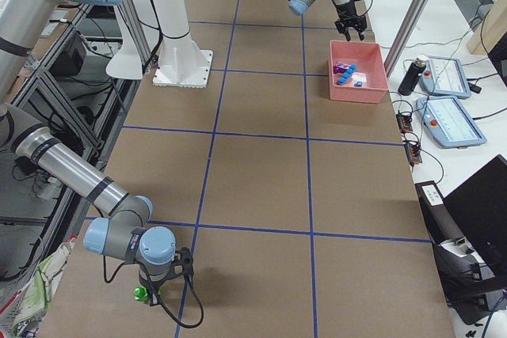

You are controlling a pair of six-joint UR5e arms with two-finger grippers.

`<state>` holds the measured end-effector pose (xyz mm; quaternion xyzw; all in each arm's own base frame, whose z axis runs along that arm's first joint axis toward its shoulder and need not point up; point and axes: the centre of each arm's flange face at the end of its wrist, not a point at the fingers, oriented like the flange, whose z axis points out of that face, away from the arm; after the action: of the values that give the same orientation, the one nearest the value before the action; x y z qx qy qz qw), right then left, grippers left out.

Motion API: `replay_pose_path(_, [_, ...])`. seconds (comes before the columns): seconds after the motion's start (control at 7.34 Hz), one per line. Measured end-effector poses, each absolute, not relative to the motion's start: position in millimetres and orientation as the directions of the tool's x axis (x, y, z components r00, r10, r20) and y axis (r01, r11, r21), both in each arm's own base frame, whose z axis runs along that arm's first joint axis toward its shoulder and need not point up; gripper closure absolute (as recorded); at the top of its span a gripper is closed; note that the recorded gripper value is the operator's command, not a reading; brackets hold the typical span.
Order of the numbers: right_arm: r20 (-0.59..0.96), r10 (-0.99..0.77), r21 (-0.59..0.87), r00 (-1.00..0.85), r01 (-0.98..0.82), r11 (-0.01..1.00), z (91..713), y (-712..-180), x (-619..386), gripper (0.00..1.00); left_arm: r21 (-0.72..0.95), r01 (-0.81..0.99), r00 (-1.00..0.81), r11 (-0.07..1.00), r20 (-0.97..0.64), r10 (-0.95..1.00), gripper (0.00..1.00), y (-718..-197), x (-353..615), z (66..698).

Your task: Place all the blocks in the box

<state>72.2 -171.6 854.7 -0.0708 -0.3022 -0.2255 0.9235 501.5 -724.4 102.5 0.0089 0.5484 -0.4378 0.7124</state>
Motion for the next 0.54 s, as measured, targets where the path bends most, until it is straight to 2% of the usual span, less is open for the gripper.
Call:
replay_pose_path(0.14, [0.574,-0.386,0.007,0.722,0.467,0.884,825.8,-208.8,86.7,1.0,-0.466,0.631,0.02,0.62,-0.79,-0.613,0.0,-721.8,505.3,103.6])
replay_pose_path(0.54, [0.461,-0.446,-0.03,0.767,0.516,0.856,674.0,-392.2,182.3,1.0,-0.47,0.62,0.037,0.628,-0.782,-0.622,0.0,-719.3,506.3,110.3])
